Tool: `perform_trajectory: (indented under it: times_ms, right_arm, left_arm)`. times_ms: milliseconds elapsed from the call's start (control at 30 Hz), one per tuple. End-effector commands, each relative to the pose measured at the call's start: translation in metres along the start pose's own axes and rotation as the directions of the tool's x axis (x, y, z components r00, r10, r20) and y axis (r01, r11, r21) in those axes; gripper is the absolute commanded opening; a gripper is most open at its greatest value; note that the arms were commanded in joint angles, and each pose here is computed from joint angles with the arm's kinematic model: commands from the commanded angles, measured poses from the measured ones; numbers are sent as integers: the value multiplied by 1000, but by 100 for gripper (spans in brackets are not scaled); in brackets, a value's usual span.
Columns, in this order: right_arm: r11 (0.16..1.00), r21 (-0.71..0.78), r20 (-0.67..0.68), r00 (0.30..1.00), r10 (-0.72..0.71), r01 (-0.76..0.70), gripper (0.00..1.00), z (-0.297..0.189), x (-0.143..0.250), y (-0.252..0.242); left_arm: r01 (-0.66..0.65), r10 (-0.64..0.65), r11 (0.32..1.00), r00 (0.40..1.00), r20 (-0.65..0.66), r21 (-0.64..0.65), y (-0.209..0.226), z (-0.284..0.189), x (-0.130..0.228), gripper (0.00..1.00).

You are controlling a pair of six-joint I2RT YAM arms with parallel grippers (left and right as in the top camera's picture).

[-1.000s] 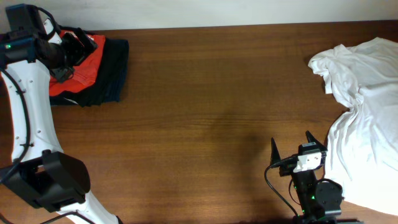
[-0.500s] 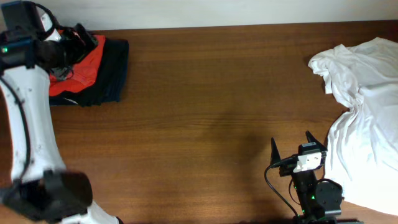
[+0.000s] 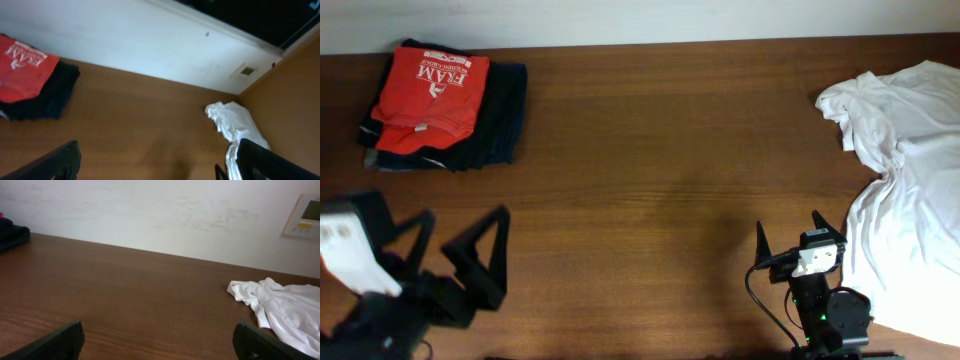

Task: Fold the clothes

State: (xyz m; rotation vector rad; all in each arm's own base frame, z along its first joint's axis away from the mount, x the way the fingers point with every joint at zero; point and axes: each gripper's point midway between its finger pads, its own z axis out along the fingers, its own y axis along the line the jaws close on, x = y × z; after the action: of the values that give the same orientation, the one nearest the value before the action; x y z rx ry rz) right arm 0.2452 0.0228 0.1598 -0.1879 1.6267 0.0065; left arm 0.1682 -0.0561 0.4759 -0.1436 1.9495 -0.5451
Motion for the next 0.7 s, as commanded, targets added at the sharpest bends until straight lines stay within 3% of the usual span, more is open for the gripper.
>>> perform_trajectory:
  times_ms: [0, 167, 300, 500, 667]
  right_arm:
    - [1000, 2, -6, 1000, -6, 7, 98, 0, 3, 0]
    - [1000, 2, -5, 1000, -7, 7, 98, 0, 2, 0]
    - [1000, 2, -6, 1000, -6, 7, 98, 0, 3, 0]
    - [1000, 2, -6, 1000, -6, 7, 98, 0, 3, 0]
    - [1000, 2, -6, 1000, -6, 7, 98, 0, 3, 0]
  left_arm:
    - [-10, 10, 1000, 1000, 11, -13, 19, 13, 31, 99]
    - [3, -4, 1000, 997, 74, 15, 56, 68, 93, 99]
    - [3, 3, 1000, 976, 218, -26, 98, 112, 128, 100]
    - [12, 3, 999, 930, 368, -39, 140, 142, 171, 99]
    - [23, 3, 998, 925, 380, -65, 164, 157, 201, 99]
